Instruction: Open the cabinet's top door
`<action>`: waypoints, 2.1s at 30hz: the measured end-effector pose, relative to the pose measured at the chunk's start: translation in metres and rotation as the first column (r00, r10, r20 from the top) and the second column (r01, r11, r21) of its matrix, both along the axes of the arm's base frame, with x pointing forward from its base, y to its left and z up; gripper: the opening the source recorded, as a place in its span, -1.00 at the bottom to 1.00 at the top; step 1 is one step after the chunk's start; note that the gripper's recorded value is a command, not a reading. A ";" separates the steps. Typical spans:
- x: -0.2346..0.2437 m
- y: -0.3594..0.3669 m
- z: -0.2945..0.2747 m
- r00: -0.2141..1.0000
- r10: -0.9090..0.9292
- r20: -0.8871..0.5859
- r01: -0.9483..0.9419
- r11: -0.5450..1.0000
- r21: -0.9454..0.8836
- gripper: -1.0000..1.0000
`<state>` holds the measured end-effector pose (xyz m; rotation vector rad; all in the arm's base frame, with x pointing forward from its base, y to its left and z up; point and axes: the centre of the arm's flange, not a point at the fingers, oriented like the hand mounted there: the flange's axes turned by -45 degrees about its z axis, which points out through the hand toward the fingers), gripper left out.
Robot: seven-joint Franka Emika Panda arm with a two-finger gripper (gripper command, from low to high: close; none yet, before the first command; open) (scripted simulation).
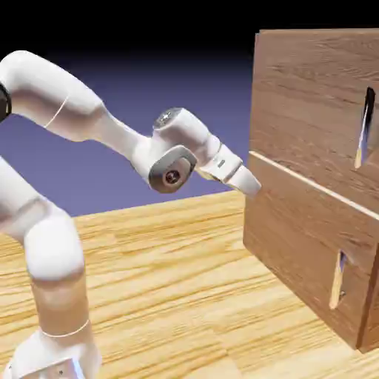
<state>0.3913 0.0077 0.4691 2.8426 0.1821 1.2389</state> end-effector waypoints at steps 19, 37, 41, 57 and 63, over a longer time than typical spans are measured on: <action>0.000 0.006 0.142 0.768 0.634 0.091 -0.349 0.533 -0.771 0.00; 0.006 -0.060 0.191 0.638 0.722 -0.270 -0.071 -0.294 -0.953 0.00; 0.015 -0.081 0.187 0.648 0.669 -0.364 -0.013 -0.468 -0.883 0.00; 0.074 -0.172 0.121 0.722 0.241 -0.649 0.058 -0.955 -0.290 0.00; 0.100 -0.190 0.097 0.728 0.121 -0.675 0.051 -0.991 -0.123 0.00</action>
